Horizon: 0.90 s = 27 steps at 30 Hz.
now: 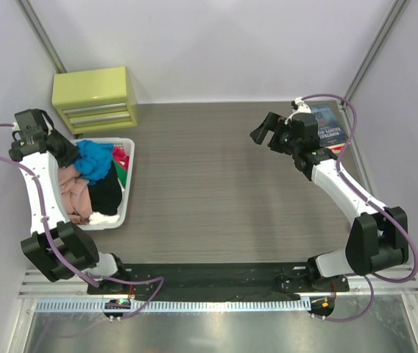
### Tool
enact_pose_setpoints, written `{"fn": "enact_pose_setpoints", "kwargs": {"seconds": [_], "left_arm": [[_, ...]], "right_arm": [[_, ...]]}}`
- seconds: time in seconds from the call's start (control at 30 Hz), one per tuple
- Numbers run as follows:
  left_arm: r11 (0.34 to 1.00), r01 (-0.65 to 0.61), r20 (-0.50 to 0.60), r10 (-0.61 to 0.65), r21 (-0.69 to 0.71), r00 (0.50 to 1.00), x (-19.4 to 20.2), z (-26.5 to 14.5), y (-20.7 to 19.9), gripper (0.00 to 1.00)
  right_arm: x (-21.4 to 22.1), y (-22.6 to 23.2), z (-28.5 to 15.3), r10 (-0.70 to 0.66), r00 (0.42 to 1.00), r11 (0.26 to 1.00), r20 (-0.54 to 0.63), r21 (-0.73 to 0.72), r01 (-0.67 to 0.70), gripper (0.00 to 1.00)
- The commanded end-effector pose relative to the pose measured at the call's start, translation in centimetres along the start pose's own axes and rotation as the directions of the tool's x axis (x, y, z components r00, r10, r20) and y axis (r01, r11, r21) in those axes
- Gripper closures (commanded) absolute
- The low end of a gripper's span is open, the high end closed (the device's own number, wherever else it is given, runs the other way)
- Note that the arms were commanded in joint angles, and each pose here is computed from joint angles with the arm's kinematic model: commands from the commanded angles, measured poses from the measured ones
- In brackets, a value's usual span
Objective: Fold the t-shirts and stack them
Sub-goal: Grab crumpled tshirt from bin with the left arm, then move the tshirt to the center of the board
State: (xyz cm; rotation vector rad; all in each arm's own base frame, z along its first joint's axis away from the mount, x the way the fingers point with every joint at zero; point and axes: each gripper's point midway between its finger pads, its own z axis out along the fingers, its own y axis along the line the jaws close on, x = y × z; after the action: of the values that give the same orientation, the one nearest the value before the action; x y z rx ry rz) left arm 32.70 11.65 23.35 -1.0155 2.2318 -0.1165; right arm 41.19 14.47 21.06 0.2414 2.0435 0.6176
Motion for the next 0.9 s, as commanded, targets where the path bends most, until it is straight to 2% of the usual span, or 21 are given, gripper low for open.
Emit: {"fn": "enact_pose_setpoints", "kwargs": {"seconds": [0.0,0.3,0.43,0.5,0.53,0.6,0.63,0.73,0.8,0.87], "left_arm": [[0.994,-0.028,0.096,0.018,0.106,0.995,-3.2,-2.6,-2.7,1.0],[0.981,-0.08,0.237,0.036,0.177,0.971,-6.4,-8.9,-5.2,1.0],[0.964,-0.103,0.378,0.003,0.245,0.926,-9.9,-12.8,-7.4,1.0],[0.952,-0.109,0.395,-0.014,0.287,0.918,-11.1,-13.9,-8.7,1.0],[0.937,-0.135,0.443,-0.023,0.321,0.896,-12.3,-16.3,-9.8,1.0],[0.919,-0.15,0.46,-0.038,0.364,0.887,-13.5,-17.4,-11.1,1.0],[0.893,-0.172,0.503,-0.068,0.415,0.862,-14.4,-19.8,-12.4,1.0],[0.835,-0.214,0.566,-0.135,0.507,0.814,-16.2,-23.3,-14.7,1.0],[0.818,-0.233,0.578,-0.143,0.526,0.804,-16.9,-23.9,-15.5,1.0],[0.81,-0.256,0.615,-0.157,0.527,0.773,-17.5,-25.8,-15.8,1.0]], "right_arm": [[-2.1,1.3,0.2,-0.023,0.999,0.999,0.045,-0.029,0.024,0.0],[-1.9,1.6,0.6,-0.011,0.999,0.999,0.032,-0.045,0.012,0.0],[-2.1,2.0,0.3,-0.002,0.999,0.998,0.037,-0.057,0.004,0.0],[-2.6,2.4,0.1,0.004,0.999,0.998,0.044,-0.068,-0.001,0.0],[-2.7,2.7,0.0,0.004,0.999,0.997,0.045,-0.08,0.0,0.0],[-3.0,2.9,0.0,0.013,0.998,0.996,0.054,-0.086,-0.008,0.0],[-3.2,3.0,0.0,0.013,0.998,0.996,0.059,-0.091,-0.008,0.0],[-3.4,3.4,0.0,0.007,0.998,0.994,0.063,-0.105,0.0,0.0],[-3.8,3.1,-0.1,0.004,0.997,0.996,0.077,-0.087,0.003,0.0],[-4.3,3.3,-0.3,0.006,0.995,0.996,0.095,-0.086,0.002,0.0]]}}
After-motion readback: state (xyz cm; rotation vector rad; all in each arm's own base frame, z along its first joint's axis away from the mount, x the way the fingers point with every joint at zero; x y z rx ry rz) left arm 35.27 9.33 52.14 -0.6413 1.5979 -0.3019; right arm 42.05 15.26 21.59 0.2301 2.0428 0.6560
